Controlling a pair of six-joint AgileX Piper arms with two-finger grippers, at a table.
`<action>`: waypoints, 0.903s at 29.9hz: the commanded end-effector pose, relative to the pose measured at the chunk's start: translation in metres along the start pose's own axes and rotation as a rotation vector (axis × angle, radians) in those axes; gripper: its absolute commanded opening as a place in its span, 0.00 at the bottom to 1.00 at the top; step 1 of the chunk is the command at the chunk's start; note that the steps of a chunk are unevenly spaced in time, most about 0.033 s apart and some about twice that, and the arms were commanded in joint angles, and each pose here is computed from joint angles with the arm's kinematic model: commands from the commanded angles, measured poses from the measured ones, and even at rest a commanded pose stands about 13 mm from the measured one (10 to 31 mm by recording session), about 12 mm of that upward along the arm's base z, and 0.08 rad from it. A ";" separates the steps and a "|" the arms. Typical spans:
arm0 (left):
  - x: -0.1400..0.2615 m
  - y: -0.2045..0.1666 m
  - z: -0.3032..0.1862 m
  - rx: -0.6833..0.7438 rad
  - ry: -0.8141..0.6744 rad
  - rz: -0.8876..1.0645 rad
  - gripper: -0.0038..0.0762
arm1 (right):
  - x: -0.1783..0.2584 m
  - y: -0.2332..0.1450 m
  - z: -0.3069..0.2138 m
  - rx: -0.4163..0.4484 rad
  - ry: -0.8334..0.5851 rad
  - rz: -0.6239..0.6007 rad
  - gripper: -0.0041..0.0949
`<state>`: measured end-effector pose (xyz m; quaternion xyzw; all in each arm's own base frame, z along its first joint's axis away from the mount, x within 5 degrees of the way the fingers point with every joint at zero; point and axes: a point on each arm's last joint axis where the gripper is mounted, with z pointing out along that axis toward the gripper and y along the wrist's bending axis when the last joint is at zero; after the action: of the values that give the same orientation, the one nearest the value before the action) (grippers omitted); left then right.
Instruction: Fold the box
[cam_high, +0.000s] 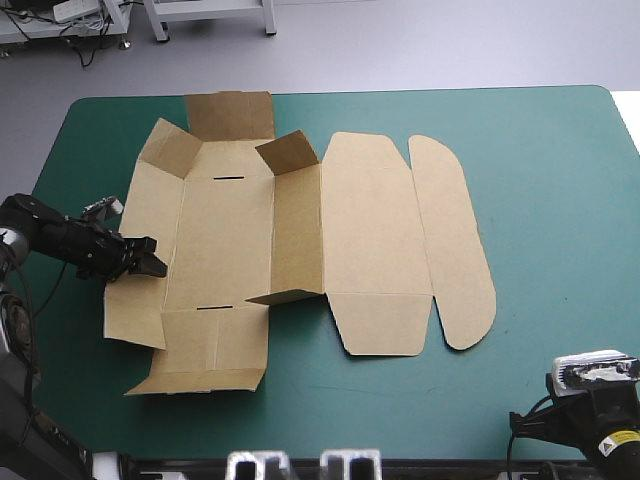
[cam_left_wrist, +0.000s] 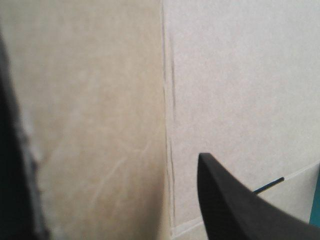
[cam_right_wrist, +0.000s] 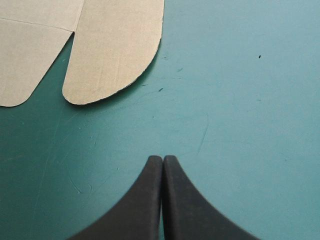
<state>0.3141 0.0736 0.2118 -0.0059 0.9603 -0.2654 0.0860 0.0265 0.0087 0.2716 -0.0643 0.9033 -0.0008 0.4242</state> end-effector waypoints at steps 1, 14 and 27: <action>-0.004 -0.014 -0.013 0.013 -0.056 0.022 0.21 | -0.010 -0.001 -0.005 0.012 -0.054 -0.007 0.02; -0.024 -0.080 -0.057 -0.254 0.021 0.473 0.04 | -0.010 -0.001 -0.005 0.011 -0.050 -0.011 0.02; -0.048 -0.228 -0.101 -0.592 -0.269 1.068 0.04 | -0.010 -0.001 -0.005 0.012 -0.049 -0.022 0.02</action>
<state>0.3491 -0.0503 0.3762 0.3943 0.8885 0.0610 0.2266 0.0254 0.0087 0.2703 -0.0653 0.9072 -0.0010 0.4157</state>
